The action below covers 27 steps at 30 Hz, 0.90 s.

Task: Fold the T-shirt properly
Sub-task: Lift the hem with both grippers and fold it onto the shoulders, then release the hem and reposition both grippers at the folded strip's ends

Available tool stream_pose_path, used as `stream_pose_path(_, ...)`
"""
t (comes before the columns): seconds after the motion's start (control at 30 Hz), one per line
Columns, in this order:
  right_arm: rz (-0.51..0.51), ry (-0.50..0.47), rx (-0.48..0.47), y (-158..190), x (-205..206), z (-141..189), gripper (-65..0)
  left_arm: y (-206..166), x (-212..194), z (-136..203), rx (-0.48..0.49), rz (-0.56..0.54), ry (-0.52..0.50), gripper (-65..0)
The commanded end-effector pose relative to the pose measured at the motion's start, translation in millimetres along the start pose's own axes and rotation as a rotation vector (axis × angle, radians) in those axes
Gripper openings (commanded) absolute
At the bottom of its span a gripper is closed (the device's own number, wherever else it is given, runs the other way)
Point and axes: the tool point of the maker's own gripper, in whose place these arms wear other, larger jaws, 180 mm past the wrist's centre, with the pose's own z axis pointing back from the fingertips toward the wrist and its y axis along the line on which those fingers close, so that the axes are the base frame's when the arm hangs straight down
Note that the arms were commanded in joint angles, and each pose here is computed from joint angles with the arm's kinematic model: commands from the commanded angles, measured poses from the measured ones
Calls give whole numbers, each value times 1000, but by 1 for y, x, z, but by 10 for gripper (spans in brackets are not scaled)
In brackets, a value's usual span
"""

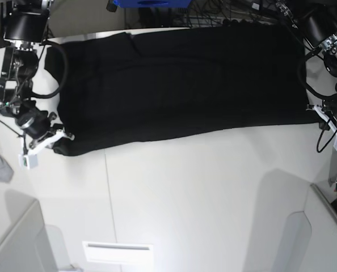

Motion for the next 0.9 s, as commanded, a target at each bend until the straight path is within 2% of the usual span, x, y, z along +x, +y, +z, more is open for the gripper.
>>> stream_pose_path(0.0, 34, -70, 9, 4, 23, 9, -650, 6, 10, 10, 20, -29, -36, -650)
stream_pose_path(0.23, 83, -34, 22, 18, 5, 29, -650, -15, -33, 19, -46, -45, 29, -650)
stream_pose_path(0.4, 5, -59, -39, 3, -6, 58, -650, -17, -65, 32, -101, -2, 64, -650)
stream_pose_path(0.57, -41, 2, -74, -5, -26, 73, -650, -26, -84, 45, -132, -26, 96, -650)
stream_pose_path(0.73, -104, 55, -106, -11, -58, 86, -650, -27, -91, 52, -124, -50, 117, -650)
stream_pose_path(0.87, -116, 111, -124, -16, -81, 92, -650, -29, -100, 53, -128, -57, 146, -650)
